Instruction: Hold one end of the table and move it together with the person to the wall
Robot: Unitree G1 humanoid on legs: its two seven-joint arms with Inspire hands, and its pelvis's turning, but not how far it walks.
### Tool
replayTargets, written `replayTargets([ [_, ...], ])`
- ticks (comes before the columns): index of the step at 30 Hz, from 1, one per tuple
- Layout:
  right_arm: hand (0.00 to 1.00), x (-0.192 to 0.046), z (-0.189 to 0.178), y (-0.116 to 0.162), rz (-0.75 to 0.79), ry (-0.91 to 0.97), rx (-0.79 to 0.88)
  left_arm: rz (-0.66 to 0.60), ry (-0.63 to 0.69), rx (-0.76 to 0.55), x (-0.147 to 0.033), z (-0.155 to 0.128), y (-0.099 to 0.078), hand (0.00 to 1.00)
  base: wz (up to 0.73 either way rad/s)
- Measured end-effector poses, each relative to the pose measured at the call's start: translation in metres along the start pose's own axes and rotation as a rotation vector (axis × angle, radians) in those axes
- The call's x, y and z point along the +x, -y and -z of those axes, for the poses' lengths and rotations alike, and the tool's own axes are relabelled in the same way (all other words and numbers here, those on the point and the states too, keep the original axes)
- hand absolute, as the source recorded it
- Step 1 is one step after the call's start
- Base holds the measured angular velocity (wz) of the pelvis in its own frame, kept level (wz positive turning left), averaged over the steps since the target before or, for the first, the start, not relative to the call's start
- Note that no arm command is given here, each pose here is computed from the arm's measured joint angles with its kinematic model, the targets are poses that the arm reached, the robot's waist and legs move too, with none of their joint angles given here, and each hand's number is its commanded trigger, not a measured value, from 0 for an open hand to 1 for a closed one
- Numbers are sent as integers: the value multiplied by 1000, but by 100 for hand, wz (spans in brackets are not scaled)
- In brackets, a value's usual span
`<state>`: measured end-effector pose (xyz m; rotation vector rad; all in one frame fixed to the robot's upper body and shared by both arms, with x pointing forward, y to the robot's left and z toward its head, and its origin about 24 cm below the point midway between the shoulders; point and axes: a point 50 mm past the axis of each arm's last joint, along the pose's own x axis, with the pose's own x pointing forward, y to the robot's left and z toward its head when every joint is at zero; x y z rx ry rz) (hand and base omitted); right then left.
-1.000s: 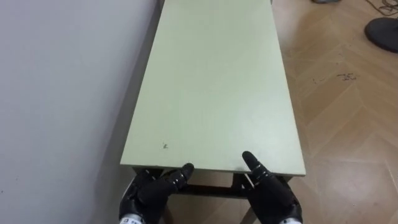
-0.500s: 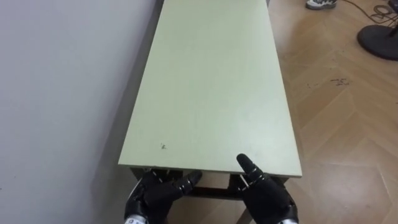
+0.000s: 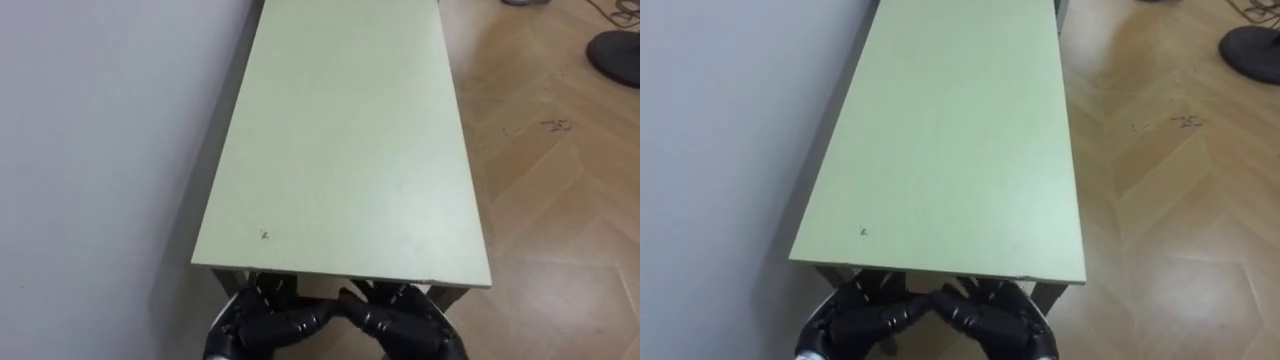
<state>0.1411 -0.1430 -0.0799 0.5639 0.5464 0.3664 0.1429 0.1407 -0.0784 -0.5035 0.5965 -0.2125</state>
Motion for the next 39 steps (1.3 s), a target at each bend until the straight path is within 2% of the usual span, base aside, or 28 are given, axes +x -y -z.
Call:
replayTargets([
  [3, 0, 3, 2, 3, -2, -74, -123, -24, -27, 18, -2, 2, -9, 0, 0],
  [9, 0, -2, 27, 25, 88, -272, -232, -101, -154, 113, -4, 22, -29, 0, 0],
  [15, 0, -8, 38, 32, 108, -367, -298, -129, -203, 140, -7, 31, -35, 0, 0],
  [19, 0, -14, 45, 38, 144, -411, -299, -151, -220, 144, -8, 34, -39, 0, 0],
  [28, 0, -35, 62, 67, 345, -541, -321, -311, -368, 182, -22, 60, -68, 0, 0],
  [33, 0, -52, 75, 80, 504, -584, -269, -445, -429, 179, -40, 76, -84, 0, 0],
  [39, 0, -62, 86, 83, 613, -587, -201, -573, -433, 132, -55, 87, -92, 0, 0],
])
